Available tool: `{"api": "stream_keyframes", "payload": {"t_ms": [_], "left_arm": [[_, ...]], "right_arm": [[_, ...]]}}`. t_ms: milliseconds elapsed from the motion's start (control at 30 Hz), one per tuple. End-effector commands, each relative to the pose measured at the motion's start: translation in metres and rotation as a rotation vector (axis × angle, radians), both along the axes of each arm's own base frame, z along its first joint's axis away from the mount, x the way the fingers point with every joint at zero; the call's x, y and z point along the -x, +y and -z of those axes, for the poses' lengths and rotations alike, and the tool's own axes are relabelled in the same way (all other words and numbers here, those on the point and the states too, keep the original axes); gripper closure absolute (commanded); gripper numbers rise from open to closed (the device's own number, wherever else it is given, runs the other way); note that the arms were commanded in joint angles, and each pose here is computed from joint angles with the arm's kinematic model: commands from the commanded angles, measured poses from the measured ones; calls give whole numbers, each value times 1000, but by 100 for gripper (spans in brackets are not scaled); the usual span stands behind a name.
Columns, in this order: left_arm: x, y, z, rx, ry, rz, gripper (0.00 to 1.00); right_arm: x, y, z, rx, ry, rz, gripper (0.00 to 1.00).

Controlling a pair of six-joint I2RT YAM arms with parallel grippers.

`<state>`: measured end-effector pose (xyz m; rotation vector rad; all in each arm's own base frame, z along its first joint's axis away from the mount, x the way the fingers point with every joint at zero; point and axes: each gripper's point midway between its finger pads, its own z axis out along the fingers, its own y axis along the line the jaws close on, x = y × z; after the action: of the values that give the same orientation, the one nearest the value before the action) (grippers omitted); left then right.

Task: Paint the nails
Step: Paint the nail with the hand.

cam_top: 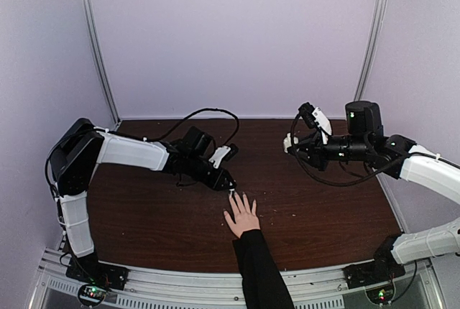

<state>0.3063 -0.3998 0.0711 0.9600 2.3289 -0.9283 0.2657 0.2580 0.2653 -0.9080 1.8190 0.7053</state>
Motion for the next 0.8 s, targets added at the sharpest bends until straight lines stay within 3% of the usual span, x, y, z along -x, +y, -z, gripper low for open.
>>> {"api": "stream_keyframes", "payload": {"t_ms": [0, 767], "left_arm": [[-7, -8, -4, 17, -31, 9, 100], [-7, -10, -1, 17, -24, 9, 100]], "right_arm": [[-2, -5, -10, -18, -39, 23, 100], [-2, -5, -9, -17, -38, 24, 100]]}}
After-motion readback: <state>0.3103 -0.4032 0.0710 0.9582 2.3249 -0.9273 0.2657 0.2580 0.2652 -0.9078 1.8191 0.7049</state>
